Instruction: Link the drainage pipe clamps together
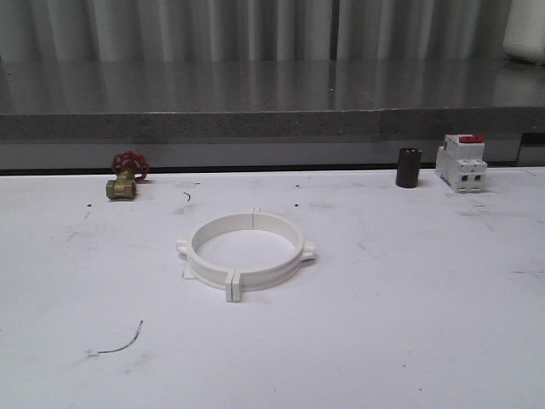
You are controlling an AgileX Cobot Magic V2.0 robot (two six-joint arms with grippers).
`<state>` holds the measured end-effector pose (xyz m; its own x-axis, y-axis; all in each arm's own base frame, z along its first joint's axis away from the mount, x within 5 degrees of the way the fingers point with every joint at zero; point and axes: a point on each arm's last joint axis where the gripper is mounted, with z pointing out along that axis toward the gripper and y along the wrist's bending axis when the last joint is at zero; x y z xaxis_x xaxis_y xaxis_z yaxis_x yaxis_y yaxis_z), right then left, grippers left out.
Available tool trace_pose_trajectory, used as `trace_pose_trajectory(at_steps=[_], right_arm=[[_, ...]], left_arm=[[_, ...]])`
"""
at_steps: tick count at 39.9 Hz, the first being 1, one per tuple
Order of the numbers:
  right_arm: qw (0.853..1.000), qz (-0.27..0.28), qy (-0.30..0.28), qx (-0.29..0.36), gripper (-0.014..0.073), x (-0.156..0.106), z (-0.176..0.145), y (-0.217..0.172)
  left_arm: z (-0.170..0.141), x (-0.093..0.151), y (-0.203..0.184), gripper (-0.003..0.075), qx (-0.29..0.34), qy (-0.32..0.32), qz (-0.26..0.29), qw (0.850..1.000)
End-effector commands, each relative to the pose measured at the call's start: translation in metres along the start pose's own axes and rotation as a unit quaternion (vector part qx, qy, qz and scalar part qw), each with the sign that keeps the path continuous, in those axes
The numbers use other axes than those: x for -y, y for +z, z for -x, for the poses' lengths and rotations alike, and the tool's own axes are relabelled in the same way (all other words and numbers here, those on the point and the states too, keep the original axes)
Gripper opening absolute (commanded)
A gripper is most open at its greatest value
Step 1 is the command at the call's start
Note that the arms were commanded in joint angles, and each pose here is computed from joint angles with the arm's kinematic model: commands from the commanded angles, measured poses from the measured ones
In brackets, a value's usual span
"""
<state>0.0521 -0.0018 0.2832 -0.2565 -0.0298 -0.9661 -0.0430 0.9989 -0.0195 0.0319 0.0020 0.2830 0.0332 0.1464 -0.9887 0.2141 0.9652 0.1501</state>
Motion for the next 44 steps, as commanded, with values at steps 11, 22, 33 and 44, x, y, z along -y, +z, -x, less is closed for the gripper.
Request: trace_pose_trajectory(at_steps=[11,22,33,44], right_arm=[[0.999,-0.001,-0.012,0.05,-0.0113,0.0,0.015,-0.003],[0.999,-0.001,-0.012,0.05,-0.0113,0.0,0.015,-0.003],[0.999,-0.001,-0.012,0.05,-0.0113,0.0,0.015,-0.003],[0.999,-0.001,-0.012,0.05,-0.0113,0.0,0.015,-0.003]], left_arm=[[0.007,0.005,0.001,-0.002,0.051,0.003,-0.026,0.998],[-0.025,0.012,0.012,-0.002,0.076,-0.028,0.015,0.997],[-0.064,0.013,0.022,-0.002,0.056,-0.062,0.061,0.995],[-0.073,0.013,0.023,-0.002,0.03,-0.064,0.067,0.995]])
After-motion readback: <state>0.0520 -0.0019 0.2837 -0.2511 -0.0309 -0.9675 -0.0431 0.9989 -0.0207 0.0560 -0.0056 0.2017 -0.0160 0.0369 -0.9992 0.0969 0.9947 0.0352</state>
